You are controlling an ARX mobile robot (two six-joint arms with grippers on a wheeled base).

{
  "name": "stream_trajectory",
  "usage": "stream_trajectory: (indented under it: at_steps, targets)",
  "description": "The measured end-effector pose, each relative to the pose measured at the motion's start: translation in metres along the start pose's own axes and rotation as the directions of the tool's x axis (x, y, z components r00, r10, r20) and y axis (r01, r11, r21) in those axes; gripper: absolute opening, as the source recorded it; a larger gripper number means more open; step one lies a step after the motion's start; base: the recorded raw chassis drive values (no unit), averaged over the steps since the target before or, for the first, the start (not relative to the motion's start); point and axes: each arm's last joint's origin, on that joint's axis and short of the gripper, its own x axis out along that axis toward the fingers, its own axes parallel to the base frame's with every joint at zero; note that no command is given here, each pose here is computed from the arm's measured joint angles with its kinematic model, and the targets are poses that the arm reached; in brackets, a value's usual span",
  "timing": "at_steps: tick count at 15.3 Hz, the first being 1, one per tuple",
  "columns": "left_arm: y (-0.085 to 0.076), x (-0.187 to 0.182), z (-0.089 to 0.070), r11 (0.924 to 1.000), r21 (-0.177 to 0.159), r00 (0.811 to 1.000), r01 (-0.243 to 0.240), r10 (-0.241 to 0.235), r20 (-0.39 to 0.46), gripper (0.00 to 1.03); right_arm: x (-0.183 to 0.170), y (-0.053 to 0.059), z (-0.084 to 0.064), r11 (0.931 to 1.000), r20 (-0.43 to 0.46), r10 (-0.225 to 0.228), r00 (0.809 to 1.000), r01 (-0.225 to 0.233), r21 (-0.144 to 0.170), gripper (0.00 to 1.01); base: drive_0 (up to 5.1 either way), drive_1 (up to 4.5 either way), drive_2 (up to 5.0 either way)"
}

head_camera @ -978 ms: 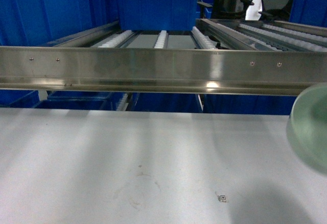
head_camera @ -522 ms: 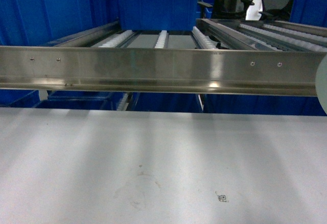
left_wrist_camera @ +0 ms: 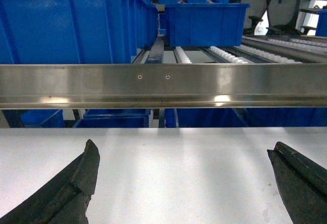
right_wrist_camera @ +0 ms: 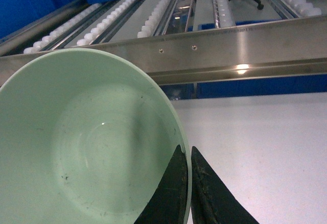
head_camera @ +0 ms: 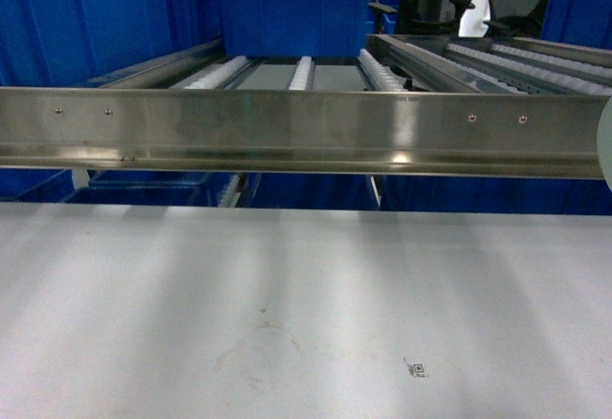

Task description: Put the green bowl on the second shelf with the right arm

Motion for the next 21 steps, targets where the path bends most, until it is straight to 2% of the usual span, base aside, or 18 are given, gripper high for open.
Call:
stream_trajectory:
  at_steps: [21]
  targets:
    - [0.0000,0.0000,0.0002,1.0000,0.000,1.000,-0.001,0.001,0.002,0.98,0.0001,-0.0001,-0.0006,1.0000,-0.003,0.000,1.000,0.000,0.001,0.02,-4.9,2.44,2.6]
